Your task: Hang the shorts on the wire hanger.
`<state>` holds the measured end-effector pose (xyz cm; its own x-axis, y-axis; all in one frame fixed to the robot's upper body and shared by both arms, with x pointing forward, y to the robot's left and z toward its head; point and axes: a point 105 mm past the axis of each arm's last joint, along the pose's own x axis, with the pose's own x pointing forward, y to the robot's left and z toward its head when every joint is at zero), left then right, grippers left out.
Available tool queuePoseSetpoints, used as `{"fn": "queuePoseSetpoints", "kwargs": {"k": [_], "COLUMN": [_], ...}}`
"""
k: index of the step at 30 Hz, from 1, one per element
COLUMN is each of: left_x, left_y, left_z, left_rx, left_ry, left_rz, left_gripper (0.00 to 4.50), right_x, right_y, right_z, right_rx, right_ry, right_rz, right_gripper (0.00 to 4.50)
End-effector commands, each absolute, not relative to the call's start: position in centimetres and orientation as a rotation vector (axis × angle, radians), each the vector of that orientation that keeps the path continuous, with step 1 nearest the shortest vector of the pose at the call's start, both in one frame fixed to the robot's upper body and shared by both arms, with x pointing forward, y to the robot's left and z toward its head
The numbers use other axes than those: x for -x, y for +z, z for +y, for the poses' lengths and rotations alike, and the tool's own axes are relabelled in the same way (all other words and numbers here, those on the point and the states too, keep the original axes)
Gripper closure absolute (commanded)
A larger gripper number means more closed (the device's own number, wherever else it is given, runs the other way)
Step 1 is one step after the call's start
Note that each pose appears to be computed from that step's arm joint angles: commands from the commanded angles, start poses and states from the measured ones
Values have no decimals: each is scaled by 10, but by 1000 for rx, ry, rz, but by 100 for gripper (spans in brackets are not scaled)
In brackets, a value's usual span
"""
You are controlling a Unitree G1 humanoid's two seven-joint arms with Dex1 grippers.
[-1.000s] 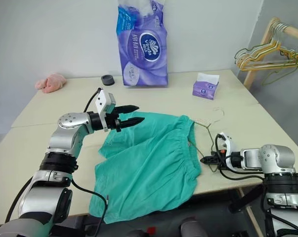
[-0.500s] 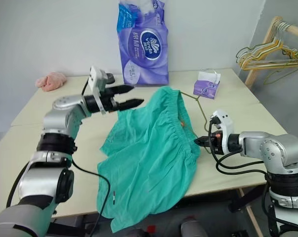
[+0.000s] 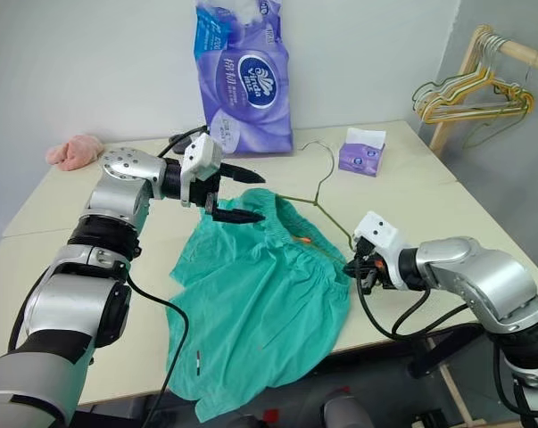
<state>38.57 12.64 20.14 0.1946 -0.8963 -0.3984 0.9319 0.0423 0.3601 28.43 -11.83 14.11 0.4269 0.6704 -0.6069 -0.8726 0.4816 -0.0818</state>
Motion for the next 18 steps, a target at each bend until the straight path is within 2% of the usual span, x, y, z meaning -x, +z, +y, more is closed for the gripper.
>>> {"fn": "queuePoseSetpoints", "kwargs": {"k": [1, 10, 14, 18], "left_x": [-385, -381, -376, -372], "left_y": [206, 181, 174, 170], "left_z": [123, 120, 121, 125], "left_rx": [-706, -743, -756, -772], "left_ry": [-1421, -1468, -1506, -1528], "left_rz": [40, 95, 113, 124], "left_gripper": [4, 4, 80, 197], "right_x": [-279, -275, -275, -277], "right_y": [156, 162, 165, 168], "right_z": [-108, -97, -95, -96], "right_rx": [506, 568, 572, 582], "right_ry": [1045, 1084, 1087, 1087], "right_rz": [455, 394, 373, 351], "right_gripper": [450, 450, 450, 450]}}
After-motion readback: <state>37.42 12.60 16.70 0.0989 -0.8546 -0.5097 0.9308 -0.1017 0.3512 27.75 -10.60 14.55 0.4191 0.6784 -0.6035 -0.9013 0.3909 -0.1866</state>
